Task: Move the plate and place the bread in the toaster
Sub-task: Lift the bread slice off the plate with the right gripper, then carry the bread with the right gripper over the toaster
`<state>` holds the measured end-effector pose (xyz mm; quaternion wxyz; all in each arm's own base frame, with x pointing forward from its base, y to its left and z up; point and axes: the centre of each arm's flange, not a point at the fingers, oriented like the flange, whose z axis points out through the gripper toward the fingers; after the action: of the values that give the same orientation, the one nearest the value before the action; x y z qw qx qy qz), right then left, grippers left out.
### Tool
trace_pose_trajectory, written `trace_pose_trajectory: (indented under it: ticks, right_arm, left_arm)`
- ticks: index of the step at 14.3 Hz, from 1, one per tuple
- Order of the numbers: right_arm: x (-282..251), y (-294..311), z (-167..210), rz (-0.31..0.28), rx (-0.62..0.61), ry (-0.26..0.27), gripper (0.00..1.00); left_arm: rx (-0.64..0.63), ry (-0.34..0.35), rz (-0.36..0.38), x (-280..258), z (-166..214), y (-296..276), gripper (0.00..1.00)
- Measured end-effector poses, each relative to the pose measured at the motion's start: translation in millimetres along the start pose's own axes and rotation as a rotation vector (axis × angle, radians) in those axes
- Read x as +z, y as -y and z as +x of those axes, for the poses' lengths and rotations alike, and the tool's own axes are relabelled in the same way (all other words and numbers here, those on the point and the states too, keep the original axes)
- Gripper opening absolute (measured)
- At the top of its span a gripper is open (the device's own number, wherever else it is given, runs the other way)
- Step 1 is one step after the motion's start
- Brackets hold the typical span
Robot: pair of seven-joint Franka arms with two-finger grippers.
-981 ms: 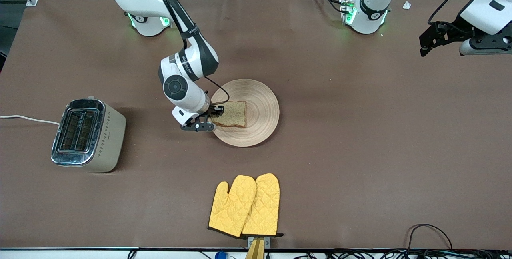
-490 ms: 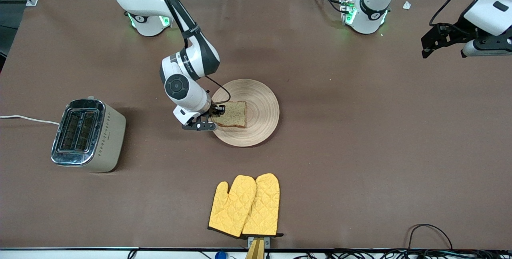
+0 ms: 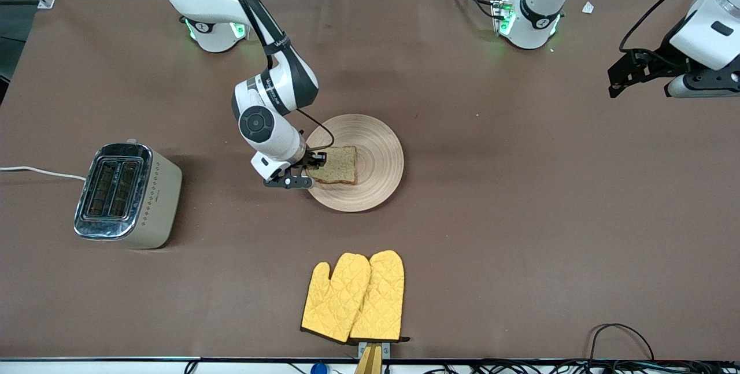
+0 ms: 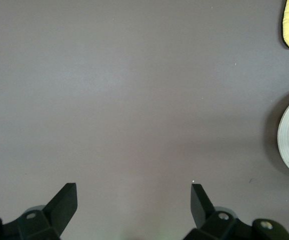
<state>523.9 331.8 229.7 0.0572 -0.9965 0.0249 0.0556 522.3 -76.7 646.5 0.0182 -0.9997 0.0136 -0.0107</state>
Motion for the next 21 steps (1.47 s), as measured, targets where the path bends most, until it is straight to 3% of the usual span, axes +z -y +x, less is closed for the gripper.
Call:
trace_pose_trajectory:
  ticks: [6, 9, 12, 15, 18, 21]
  right_arm:
    - [5, -1, 2, 0.000, -0.001, -0.015, 0.35]
    - [6, 0, 2, 0.002, 0.001, -0.022, 0.05]
    - [2, 2, 3, 0.000, -0.008, -0.027, 0.04]
    - [-25, 10, 10, -0.009, -0.013, 0.007, 0.04]
    - [-91, -14, 17, -0.077, -0.003, 0.052, 0.04]
    - [-175, -69, 19, -0.226, 0.028, 0.092, 0.04]
  left_arm:
    - [0.000, 0.006, -0.001, 4, 3, 0, 1.00]
    - [0.000, 0.006, -0.001, 4, 4, 0, 1.00]
    - [0.000, 0.006, -0.001, 4, 4, 0, 1.00]
    - [-0.002, 0.008, -0.001, 5, 4, 1, 1.00]
    - [-0.004, 0.010, -0.001, 6, 5, 2, 1.00]
    - [-0.003, 0.013, -0.002, 9, 8, 2, 1.00]
